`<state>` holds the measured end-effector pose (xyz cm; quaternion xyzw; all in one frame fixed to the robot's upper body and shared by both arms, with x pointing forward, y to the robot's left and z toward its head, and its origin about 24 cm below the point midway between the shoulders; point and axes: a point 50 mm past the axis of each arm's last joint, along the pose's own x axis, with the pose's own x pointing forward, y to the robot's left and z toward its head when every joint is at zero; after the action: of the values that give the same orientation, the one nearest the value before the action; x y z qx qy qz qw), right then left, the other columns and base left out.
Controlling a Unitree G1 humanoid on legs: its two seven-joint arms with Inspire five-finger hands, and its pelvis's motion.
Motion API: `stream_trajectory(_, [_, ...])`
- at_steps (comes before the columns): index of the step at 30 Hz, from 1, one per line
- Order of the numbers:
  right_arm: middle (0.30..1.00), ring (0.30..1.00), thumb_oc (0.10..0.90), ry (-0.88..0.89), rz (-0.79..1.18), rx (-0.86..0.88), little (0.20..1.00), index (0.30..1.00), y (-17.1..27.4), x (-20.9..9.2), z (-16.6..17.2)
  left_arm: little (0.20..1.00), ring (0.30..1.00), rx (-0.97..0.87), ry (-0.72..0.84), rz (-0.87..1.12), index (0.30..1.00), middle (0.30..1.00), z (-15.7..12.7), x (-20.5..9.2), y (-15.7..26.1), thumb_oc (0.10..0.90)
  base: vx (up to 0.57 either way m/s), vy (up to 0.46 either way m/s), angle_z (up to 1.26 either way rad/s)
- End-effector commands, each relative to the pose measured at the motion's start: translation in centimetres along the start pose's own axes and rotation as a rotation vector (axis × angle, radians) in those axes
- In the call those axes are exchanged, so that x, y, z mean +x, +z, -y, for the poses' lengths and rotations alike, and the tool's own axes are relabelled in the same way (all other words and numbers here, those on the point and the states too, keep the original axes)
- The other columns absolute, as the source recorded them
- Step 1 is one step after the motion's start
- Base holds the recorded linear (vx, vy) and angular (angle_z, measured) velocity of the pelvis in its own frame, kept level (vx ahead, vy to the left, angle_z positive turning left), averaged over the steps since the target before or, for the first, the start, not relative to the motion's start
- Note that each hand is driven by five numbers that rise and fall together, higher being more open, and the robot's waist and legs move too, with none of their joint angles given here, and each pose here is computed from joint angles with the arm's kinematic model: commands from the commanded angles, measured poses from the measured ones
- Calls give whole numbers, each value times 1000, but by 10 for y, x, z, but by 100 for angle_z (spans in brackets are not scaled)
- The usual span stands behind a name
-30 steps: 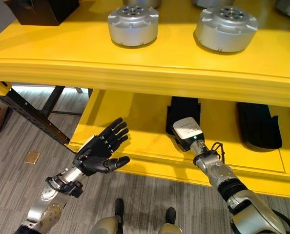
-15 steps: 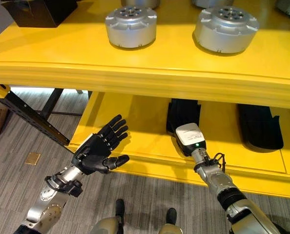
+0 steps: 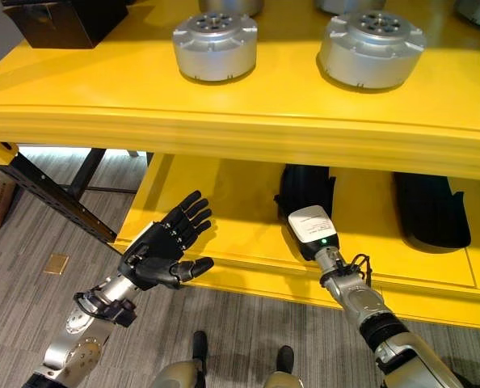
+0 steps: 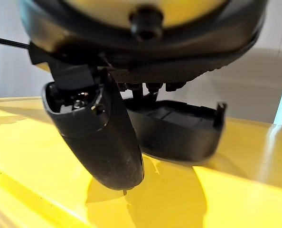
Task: Move parts from the plastic box to the shelf.
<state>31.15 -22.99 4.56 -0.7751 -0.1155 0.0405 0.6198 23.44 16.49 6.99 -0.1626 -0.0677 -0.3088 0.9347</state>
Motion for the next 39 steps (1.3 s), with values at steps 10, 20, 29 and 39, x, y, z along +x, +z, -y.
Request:
stream_trajectory(10, [1000, 1000, 900, -53, -15, 173, 1000, 1000, 3, 5, 16, 1000, 1000, 52, -109, 246, 1000, 1000, 17, 12, 42, 900, 0, 0, 0])
stream_trajectory(20, [1000, 1000, 900, -327, 10, 179, 1000, 1000, 11, 1, 36, 1000, 1000, 52, -90, 263, 1000, 1000, 19, 12, 41, 900, -18, 18, -4])
stream_trajectory(29, [1000, 1000, 900, -382, 72, 287, 1000, 1000, 25, -10, 44, 1000, 1000, 36, -64, 274, 1000, 1000, 19, 5, 40, 900, -4, 25, -4])
stream_trajectory(39, [1000, 1000, 900, -597, 320, 355, 1000, 1000, 56, -21, 100, 1000, 1000, 29, -73, 302, 1000, 1000, 23, 8, 43, 900, -18, 58, -8])
